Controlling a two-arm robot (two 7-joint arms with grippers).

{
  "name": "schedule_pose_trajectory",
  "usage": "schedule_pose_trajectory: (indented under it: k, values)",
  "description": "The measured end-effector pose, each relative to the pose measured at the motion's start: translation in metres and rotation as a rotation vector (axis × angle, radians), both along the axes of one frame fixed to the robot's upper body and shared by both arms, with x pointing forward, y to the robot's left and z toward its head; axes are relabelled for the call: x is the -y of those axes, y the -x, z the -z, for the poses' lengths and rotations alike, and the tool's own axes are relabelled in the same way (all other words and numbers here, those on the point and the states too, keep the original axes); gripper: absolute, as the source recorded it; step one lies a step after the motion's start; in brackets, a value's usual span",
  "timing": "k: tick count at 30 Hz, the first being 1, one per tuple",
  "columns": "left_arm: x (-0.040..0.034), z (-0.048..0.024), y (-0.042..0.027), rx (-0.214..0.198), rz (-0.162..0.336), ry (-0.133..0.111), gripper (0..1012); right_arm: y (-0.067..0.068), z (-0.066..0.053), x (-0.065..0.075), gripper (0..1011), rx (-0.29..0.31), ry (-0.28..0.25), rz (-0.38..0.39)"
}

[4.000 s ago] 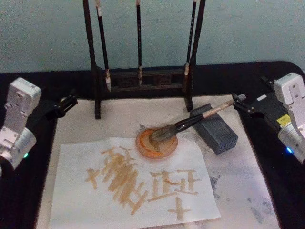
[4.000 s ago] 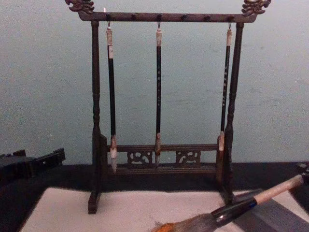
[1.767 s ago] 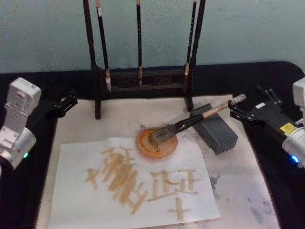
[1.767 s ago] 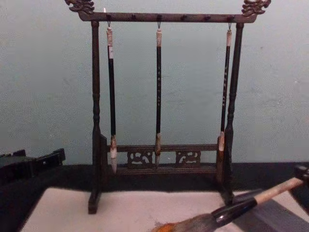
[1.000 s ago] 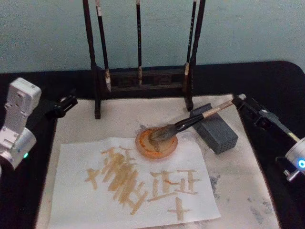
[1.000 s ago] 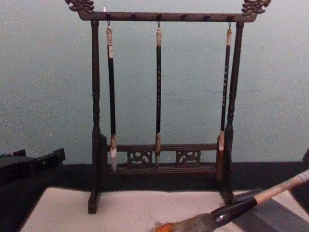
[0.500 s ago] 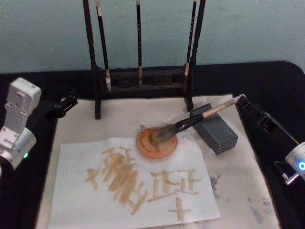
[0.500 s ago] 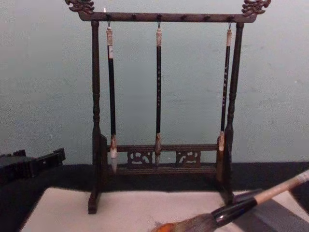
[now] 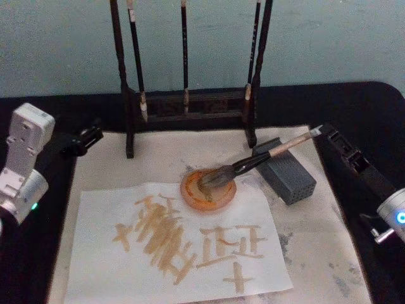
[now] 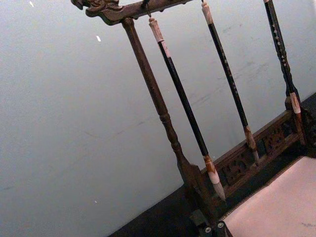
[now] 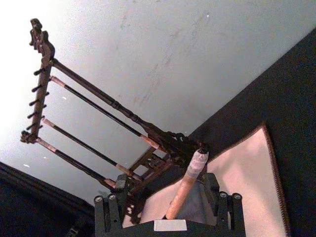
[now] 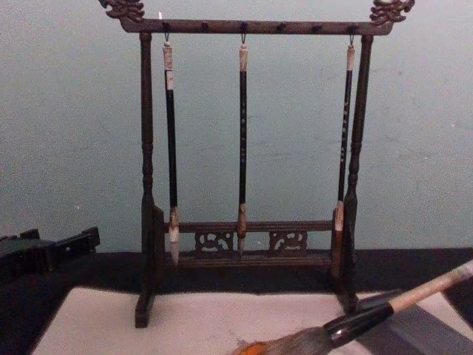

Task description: Pick up the brush from the inkstone, write on the paper, then place the brush back to its original position.

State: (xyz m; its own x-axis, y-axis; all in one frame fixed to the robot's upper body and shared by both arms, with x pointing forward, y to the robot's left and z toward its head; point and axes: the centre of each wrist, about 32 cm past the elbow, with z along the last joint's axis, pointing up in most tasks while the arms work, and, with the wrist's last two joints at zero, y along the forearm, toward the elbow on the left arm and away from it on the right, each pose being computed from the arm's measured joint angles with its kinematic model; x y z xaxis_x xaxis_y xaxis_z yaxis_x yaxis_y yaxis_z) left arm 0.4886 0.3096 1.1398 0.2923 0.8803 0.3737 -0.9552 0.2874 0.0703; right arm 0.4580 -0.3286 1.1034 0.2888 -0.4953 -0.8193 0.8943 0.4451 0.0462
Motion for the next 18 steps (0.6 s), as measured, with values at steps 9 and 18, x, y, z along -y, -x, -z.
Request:
schedule_pose_trajectory:
  k: [9, 18]
  values:
    - [0.0000, 0.0000, 0.0000, 0.000, 0.000, 0.000, 1002, -0.0006, 0.0014, -0.0025, 1002, -0.028, -0.052, 0.003]
    - [0.0000, 0.0000, 0.0000, 0.000, 0.000, 0.000, 1002, 0.0009, -0.0001, -0.0061, 1001, -0.059, -0.061, 0.029]
